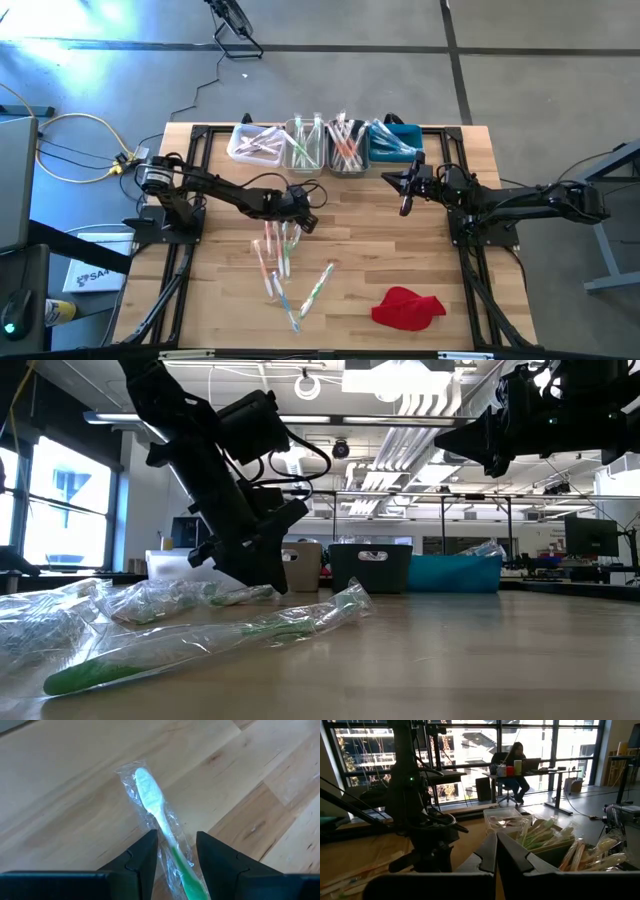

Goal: Pick & Place Toothbrushes
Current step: Put the green toothbrush into the gray bin

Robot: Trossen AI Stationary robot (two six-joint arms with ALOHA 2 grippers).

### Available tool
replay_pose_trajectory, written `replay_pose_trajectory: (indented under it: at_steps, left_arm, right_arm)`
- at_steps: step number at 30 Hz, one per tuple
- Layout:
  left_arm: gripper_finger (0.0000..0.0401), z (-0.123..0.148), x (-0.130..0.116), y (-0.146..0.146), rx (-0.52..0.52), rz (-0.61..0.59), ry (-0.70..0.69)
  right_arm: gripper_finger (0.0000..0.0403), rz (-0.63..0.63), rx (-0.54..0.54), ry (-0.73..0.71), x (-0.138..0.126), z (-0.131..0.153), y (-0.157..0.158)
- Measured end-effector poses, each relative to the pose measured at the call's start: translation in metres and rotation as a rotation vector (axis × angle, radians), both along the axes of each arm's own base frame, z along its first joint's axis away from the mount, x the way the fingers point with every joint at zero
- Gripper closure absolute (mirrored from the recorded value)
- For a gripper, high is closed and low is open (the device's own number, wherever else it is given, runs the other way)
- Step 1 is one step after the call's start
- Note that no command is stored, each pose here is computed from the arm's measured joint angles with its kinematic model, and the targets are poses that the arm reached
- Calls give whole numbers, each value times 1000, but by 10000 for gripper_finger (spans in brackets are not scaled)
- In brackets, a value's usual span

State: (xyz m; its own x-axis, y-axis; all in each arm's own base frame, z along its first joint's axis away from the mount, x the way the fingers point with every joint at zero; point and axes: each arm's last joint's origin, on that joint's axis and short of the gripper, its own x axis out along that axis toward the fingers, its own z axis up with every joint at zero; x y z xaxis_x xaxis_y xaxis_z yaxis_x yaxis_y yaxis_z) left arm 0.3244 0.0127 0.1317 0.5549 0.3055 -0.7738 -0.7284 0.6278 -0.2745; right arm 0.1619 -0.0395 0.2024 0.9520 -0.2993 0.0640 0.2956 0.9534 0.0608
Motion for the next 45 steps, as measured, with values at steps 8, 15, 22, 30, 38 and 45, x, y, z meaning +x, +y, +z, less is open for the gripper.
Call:
replay_pose_trajectory:
  at_steps: [8, 15, 22, 30, 38, 45]
  left_arm:
    - [265, 0, 0, 0, 2, -5, 5]
    - [269, -1, 0, 0, -2, -11, 10]
    - [324, -1, -1, 0, -11, -13, 10]
    - [369, -1, 0, 0, -21, -12, 4]
    - [385, 2, 6, -1, 26, -90, -51]
    - [384, 35, 2, -1, 104, -160, -132]
  right_arm:
    - [399, 0, 0, 0, 0, 0, 0]
    - [399, 0, 0, 1, 0, 0, 0]
    - [399, 0, 1, 5, 0, -1, 0]
    - [400, 0, 1, 8, 0, -1, 0]
    - [399, 0, 6, 26, 0, -3, 0]
    - [399, 0, 0, 33, 0, -4, 0]
